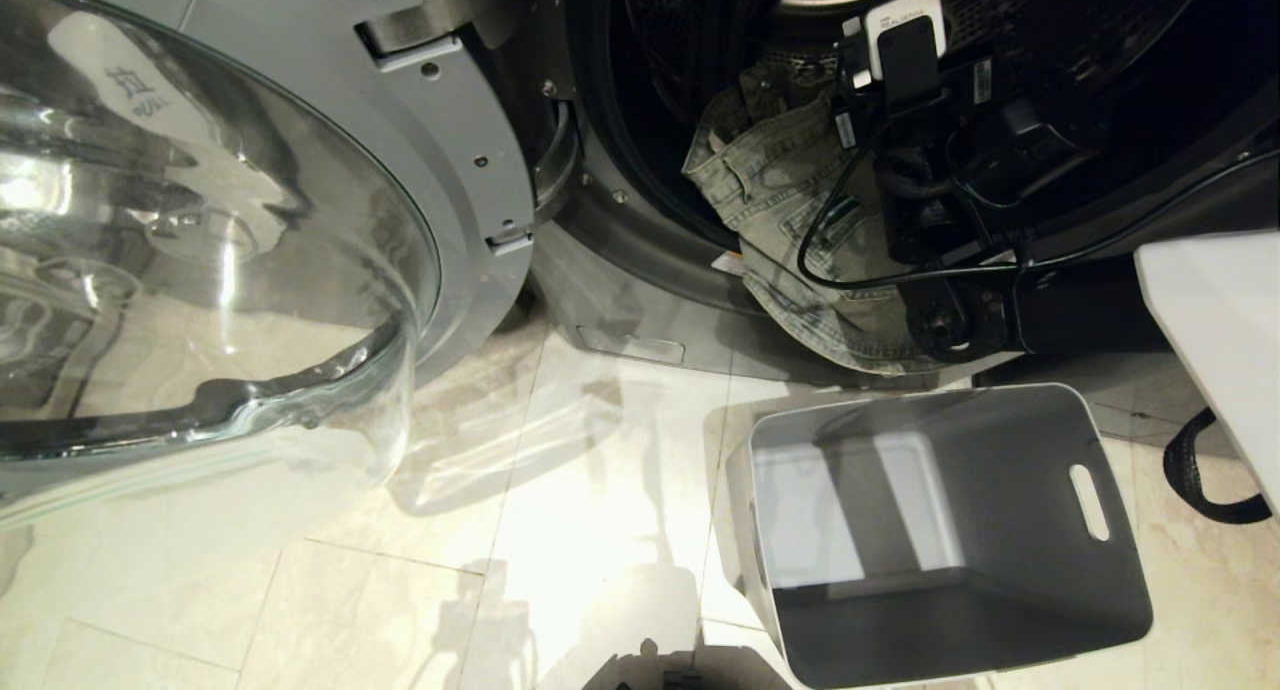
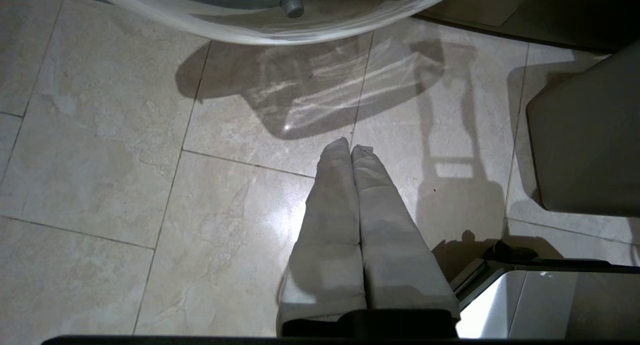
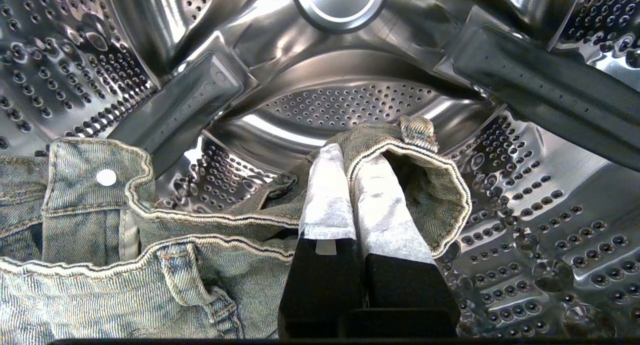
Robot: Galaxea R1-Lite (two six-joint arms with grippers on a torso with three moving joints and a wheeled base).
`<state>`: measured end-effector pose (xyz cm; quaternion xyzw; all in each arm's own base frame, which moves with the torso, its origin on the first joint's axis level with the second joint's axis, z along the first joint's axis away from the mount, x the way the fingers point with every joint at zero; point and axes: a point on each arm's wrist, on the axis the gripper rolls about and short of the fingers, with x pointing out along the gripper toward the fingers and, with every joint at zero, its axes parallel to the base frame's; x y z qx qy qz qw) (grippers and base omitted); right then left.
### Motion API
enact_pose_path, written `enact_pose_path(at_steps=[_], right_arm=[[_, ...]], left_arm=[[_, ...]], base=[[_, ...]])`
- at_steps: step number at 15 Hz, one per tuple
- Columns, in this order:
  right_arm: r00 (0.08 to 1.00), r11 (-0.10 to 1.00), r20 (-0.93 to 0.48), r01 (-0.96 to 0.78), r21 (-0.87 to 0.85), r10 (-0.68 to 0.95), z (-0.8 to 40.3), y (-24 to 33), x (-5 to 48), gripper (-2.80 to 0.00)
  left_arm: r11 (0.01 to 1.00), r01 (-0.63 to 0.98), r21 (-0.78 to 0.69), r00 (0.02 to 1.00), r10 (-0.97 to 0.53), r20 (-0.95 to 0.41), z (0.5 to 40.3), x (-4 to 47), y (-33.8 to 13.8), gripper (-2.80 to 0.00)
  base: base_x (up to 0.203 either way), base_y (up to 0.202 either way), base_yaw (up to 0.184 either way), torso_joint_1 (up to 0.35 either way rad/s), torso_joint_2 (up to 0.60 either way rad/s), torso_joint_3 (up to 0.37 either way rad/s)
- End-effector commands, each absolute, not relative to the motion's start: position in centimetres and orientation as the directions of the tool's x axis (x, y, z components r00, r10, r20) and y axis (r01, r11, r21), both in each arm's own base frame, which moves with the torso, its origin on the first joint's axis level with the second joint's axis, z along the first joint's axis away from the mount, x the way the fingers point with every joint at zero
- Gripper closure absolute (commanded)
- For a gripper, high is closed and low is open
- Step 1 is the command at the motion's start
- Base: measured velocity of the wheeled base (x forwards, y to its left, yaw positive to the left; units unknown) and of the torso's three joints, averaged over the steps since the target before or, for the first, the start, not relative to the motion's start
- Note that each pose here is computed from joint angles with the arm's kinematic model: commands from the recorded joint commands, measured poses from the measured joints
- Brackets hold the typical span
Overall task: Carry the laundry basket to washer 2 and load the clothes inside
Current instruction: Place the clothes into the washing machine
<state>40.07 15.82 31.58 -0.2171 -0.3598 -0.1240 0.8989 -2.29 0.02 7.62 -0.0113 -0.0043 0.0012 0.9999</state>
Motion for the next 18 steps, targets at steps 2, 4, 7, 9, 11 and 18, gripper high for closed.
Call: enact_pose_path(at_steps=[2, 4, 7, 9, 11, 18], right_arm=[[0.706, 0.873, 0.705, 0.385, -0.298, -0.071, 31.6, 15.8, 40.0, 0.00], [0.706, 0.874, 0.705, 0.383, -0.298, -0.070, 31.6, 15.8, 40.0, 0.00], [0.702, 0.875, 0.709, 0.383, -0.296, -0.067, 31.7, 15.8, 40.0, 0.00], [0.681, 0.879, 0.728, 0.389, -0.275, -0.074, 32.4, 15.7, 39.8, 0.00], [0.643, 0.883, 0.761, 0.404, -0.237, -0.090, 33.7, 15.6, 39.3, 0.00], [0.535, 0.890, 0.835, 0.433, -0.143, -0.126, 38.9, 14.0, 34.7, 0.00]], left_arm=[[1.000, -0.003, -0.023, 1.000, 0.003, 0.008, 7.6, -2.3, 0.0, 0.00], [1.000, -0.003, -0.023, 1.000, 0.003, 0.008, 7.6, -2.3, 0.0, 0.00], [1.000, -0.003, -0.023, 1.000, 0.003, 0.008, 7.6, -2.3, 0.0, 0.00], [1.000, -0.003, -0.023, 1.000, 0.003, 0.008, 7.6, -2.3, 0.0, 0.00], [1.000, -0.003, -0.023, 1.000, 0.003, 0.008, 7.6, -2.3, 0.0, 0.00], [1.000, -0.003, -0.023, 1.000, 0.003, 0.008, 7.6, -2.3, 0.0, 0.00]], base=[[0.044, 0.000, 0.000, -0.002, 0.00, 0.001], [0.177, 0.000, -0.003, 0.003, 0.00, 0.006], [0.033, 0.000, 0.000, 0.005, 0.00, 0.000], [0.000, 0.000, 0.000, 0.000, 0.00, 0.000], [0.000, 0.000, 0.000, 0.000, 0.00, 0.000], [0.000, 0.000, 0.000, 0.000, 0.00, 0.000]])
